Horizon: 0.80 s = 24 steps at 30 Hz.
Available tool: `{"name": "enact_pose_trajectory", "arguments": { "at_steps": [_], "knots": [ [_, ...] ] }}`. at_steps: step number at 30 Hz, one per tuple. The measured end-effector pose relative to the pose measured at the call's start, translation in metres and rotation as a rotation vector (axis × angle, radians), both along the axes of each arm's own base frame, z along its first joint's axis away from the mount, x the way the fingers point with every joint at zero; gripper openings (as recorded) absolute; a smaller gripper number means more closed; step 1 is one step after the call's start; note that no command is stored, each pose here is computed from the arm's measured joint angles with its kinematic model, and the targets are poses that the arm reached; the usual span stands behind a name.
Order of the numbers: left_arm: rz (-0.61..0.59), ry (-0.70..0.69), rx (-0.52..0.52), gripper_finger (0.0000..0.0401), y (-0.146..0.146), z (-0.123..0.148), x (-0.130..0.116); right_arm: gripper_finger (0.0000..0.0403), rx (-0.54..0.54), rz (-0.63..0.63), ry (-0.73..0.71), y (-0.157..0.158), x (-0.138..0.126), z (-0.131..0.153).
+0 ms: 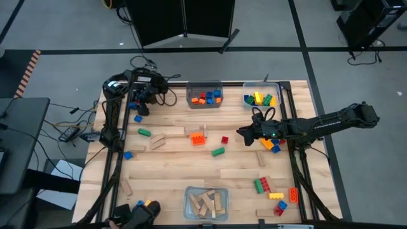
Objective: Sort blocks by size
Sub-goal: Put the small blue game piece into the black bin
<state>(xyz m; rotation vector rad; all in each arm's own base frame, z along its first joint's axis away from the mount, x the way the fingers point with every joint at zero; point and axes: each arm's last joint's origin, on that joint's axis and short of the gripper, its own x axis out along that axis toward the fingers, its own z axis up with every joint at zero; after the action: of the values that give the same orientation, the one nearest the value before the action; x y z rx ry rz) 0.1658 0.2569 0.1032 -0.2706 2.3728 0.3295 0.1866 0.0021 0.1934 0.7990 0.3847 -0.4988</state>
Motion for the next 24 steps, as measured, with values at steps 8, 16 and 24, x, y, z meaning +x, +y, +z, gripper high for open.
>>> {"name": "enact_pose_trajectory", "arguments": {
  "at_steps": [8,16,24],
  "knots": [
    [0.043,-0.008,0.066,0.0213,-0.0001,-0.0009,0.0029,0.0147,0.000,0.000,0.000,0.0000,0.0000,0.0000],
    [0.049,-0.002,0.079,0.0198,-0.0011,-0.0008,0.0041,0.0147,0.000,0.000,0.000,0.0000,0.0000,0.0000],
    [0.020,0.022,0.111,0.0109,0.0005,-0.0009,0.0040,0.0147,0.002,-0.001,-0.001,0.0000,0.0000,0.0001]
  ]
}}
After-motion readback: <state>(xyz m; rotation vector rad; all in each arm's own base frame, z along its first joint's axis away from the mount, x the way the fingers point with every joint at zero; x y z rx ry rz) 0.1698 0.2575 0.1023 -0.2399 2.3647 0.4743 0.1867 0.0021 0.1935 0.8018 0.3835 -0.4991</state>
